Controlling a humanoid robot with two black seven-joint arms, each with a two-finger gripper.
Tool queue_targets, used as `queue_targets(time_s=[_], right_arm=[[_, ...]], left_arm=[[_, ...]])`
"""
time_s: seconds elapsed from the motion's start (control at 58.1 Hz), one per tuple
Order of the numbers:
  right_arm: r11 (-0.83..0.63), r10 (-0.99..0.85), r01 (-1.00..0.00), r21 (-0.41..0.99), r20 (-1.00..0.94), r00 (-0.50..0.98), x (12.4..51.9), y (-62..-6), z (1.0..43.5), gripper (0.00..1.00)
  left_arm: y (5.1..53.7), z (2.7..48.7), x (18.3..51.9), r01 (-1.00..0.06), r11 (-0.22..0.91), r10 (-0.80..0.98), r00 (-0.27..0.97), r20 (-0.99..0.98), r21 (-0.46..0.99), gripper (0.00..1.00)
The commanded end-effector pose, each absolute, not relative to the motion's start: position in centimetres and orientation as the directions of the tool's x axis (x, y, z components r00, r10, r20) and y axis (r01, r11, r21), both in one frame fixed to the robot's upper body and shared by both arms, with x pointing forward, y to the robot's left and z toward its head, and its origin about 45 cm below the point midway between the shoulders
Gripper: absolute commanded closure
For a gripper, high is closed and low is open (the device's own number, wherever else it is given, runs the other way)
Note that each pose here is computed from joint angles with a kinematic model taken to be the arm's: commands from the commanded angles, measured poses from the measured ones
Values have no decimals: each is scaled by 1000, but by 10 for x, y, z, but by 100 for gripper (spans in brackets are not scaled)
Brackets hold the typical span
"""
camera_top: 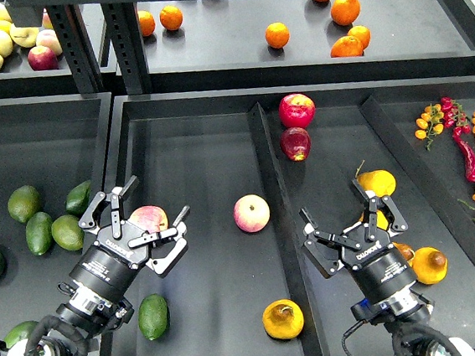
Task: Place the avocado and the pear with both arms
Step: 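Swing the left gripper over the green avocado in the middle bin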
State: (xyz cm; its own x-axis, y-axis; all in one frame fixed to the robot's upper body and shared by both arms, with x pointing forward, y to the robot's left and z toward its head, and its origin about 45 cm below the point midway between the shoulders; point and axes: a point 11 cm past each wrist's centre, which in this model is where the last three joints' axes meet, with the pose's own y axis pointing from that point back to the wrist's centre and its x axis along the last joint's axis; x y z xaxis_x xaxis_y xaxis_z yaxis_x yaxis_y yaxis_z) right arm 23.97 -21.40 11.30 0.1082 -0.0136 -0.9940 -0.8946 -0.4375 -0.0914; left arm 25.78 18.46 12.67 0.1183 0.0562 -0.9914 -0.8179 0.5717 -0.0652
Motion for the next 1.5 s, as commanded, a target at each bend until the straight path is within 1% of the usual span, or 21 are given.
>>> queue_targets(time_s=[0.0,0.12,0.224,0.344,0.413,0.55,0.688,0.74,0.808,0.826,0.998,1.118,1.273,1.376,1.479], right_arm=[[-440,-15,-894,-91,-994,109,243,-213,114,1],[-428,-26,-902,-57,-997,75,251,-217,114,1],[-428,-33,-902,-49,-997,70,263,-217,120,1],[-421,-39,-905,-55,-996,79,274,-220,127,1],[-416,-43,-908,-47,-996,72,281,-221,130,1],[-392,-54,-920,-28,-997,53,294,-230,135,1],[-342,-66,-940,3,-998,21,310,-246,141,1],[-320,-68,-947,9,-998,13,318,-254,145,1],[-299,-69,-954,8,-998,13,327,-261,150,1],[-288,-68,-958,1,-997,20,333,-264,154,1],[-283,-69,-959,-4,-997,24,340,-266,156,1],[-270,-70,-963,-10,-997,30,349,-270,160,1],[-217,-61,-976,-20,-998,34,363,-287,171,1],[-198,-57,-980,-29,-998,41,367,-293,175,1],[-198,-57,-980,-29,-998,41,367,-293,175,1]], left_arm=[[180,128,260,-799,599,101,145,-984,-56,1],[170,131,262,-754,656,152,187,-970,-42,1],[154,140,270,-686,726,200,260,-945,-36,1],[165,148,279,-608,793,308,348,-886,37,1],[171,150,283,-544,833,356,393,-848,98,1],[182,151,284,-483,857,415,437,-798,181,1],[194,158,293,-393,866,489,535,-688,309,1],[197,161,298,-339,858,514,594,-619,387,1],[199,170,308,-301,840,526,656,-542,451,1],[196,179,316,-272,830,518,701,-490,488,1],[182,206,334,-204,787,467,813,-347,582,1],[173,212,336,-159,752,426,858,-286,640,1],[169,212,335,-112,683,372,903,-213,722,1],[174,207,336,-98,607,333,932,-141,789,1],[182,202,338,-102,506,269,962,-44,857,1]])
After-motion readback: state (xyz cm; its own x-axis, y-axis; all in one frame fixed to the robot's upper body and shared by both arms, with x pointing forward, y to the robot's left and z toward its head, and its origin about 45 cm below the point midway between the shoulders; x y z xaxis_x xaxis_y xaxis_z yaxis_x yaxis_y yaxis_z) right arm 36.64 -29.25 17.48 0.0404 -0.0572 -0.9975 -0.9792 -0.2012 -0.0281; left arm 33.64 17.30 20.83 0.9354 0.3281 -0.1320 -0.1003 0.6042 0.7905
